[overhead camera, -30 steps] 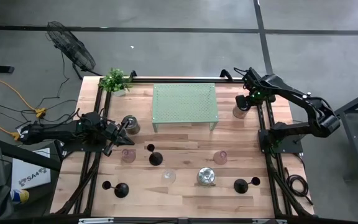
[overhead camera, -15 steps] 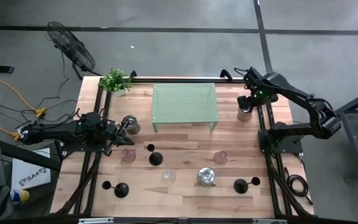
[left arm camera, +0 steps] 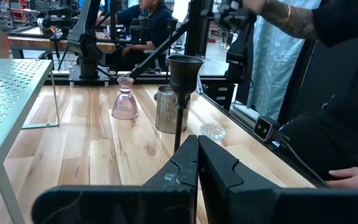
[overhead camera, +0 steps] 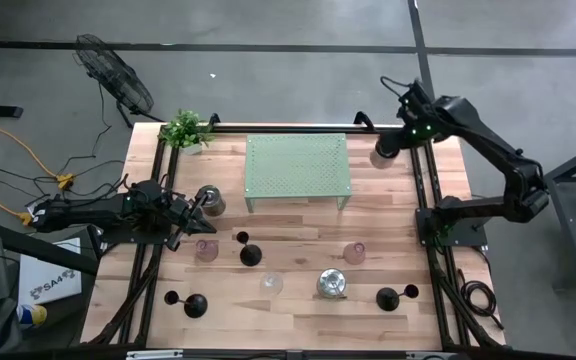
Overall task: Pick & Place candle stick holders
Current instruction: Put the top right silver scented candle on the shelf
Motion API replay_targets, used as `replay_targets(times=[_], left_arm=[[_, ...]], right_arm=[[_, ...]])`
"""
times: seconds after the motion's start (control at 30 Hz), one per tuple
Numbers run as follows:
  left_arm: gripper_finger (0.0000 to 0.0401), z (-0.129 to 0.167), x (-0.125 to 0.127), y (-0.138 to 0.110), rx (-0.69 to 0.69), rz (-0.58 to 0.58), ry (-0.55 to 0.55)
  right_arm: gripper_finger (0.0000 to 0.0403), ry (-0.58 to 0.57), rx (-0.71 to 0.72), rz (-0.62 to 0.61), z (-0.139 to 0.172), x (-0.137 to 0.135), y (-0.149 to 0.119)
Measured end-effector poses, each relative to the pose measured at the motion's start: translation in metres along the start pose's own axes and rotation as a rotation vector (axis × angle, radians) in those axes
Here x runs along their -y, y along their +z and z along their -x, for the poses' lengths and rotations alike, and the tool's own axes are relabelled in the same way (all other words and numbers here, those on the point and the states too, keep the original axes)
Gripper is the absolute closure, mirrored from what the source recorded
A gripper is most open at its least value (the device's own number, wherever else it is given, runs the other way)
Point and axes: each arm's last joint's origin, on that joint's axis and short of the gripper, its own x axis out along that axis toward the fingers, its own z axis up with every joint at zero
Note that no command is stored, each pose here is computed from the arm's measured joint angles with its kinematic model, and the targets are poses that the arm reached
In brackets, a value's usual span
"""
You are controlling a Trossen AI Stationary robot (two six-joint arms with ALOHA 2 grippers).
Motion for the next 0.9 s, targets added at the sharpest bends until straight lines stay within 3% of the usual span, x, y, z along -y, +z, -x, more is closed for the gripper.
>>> replay_targets(times=[0.37,0.7,0.9], left_arm=[[0.0401,0.0,0.0,0.0,0.0,0.0,0.0],[0.0401,0.0,0.0,0.0,0.0,0.0,0.0],[0.0401,0.0,0.0,0.0,0.0,0.0,0.0]], right_arm=[[0.0399,0.119,0.068,0.071,0.023,-0.042,0.027],[0.0399,0.27,0.075,0.105,0.009,-0.096,0.056],[0.0399,0.256,0.046,0.079,-0.006,-0.111,0.057]])
